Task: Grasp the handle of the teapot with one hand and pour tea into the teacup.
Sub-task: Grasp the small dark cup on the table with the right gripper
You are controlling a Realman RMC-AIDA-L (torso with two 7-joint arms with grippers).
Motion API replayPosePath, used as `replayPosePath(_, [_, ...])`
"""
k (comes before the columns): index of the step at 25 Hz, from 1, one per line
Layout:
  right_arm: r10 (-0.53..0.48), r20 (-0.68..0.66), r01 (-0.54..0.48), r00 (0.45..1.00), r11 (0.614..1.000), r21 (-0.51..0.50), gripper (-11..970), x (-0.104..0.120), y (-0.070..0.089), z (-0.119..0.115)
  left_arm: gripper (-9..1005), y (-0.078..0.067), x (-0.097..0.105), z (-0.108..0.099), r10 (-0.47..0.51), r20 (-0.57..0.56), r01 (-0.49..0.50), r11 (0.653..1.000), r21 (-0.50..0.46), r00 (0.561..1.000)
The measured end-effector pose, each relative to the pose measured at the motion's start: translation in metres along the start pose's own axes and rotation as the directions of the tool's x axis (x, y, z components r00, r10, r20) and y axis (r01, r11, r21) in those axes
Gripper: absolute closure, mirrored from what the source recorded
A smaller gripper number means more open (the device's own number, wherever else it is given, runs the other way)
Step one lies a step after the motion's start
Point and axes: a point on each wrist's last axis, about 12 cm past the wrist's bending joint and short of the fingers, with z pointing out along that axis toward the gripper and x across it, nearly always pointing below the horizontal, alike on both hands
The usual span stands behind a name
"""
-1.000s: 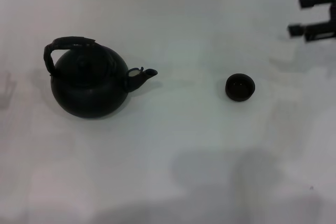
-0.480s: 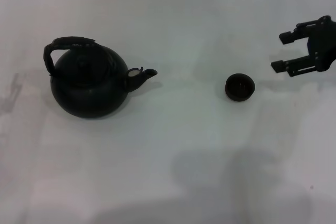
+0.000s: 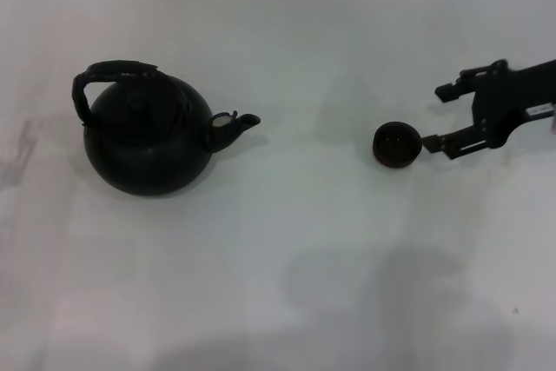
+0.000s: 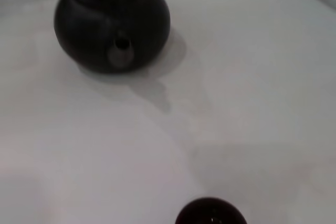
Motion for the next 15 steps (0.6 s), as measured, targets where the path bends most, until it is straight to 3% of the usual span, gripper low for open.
replayPosePath(15, [-0.003,-0.049,0.002,0.999,1.000,-0.022,91,0.000,0.003,0.030,149,0.005,-0.002,0.005,0.022,0.004,-0.022,1.000,-0.004,1.000])
